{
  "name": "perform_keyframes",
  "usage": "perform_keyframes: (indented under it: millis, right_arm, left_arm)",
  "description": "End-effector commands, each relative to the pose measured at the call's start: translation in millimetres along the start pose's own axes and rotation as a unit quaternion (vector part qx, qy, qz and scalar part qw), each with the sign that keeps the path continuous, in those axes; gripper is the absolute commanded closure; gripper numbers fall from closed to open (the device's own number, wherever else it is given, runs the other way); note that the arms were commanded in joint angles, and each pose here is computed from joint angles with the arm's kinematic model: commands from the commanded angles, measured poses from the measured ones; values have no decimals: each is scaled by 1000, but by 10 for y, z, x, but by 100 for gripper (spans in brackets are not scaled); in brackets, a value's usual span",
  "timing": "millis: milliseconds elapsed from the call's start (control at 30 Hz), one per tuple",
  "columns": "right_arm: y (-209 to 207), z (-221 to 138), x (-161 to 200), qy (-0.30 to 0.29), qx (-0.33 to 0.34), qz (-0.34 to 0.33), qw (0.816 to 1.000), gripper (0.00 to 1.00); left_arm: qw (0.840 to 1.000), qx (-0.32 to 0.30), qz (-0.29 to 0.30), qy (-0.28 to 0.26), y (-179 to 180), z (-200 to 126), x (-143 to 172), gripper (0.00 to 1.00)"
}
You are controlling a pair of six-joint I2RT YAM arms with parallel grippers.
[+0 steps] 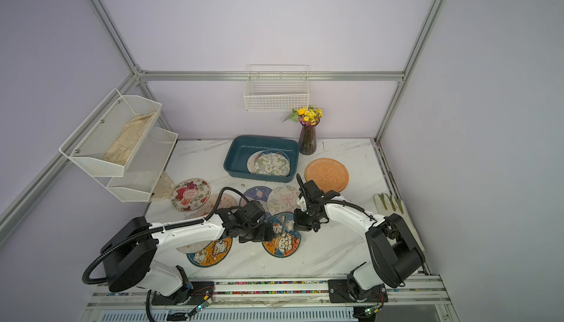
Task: Put the coasters into the storage box
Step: Pick up the coaster from the center of the board, then place the coaster in the storage box.
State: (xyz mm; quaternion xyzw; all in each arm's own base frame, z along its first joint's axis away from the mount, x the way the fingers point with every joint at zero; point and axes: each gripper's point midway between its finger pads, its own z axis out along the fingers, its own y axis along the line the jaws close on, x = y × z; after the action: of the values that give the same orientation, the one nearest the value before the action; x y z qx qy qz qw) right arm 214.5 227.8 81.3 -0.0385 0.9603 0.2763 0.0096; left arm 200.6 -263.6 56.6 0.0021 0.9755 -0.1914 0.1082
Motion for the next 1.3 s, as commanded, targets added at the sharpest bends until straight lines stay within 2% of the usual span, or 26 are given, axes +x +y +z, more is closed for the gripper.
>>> perform_keyframes:
  millis: [0,333,600,800,1000,1133,1267]
  right_arm:
    - [307,-267,-75,-7,-36,-6,999,100]
    - [1095,-734,-735,-65,-107,-45,991,100]
    - [1600,-846,-1538,-116,-144,-83,979,100]
    - [1945,-707,-2220,-152,-178,-103,967,100]
    - [2074,-436,-2781,-178,-194,-109,959,100]
    - [2023,-287,-3080,-199,-200,-99,954,100]
    - [1761,-121,-3309,-209,-200,-66,955,100]
  left_arm:
    - [999,2,-21,-35,83,-234,-110,4]
    - [996,3,-54,-65,330,-437,-224,0]
    - [996,1,-62,-65,430,-430,-227,0]
    - [995,4,-66,-69,462,-434,-227,0]
    - [995,5,-74,-72,493,-446,-216,0]
    - [994,6,-77,-75,505,-459,-212,0]
    - [994,7,-78,-78,514,-480,-209,0]
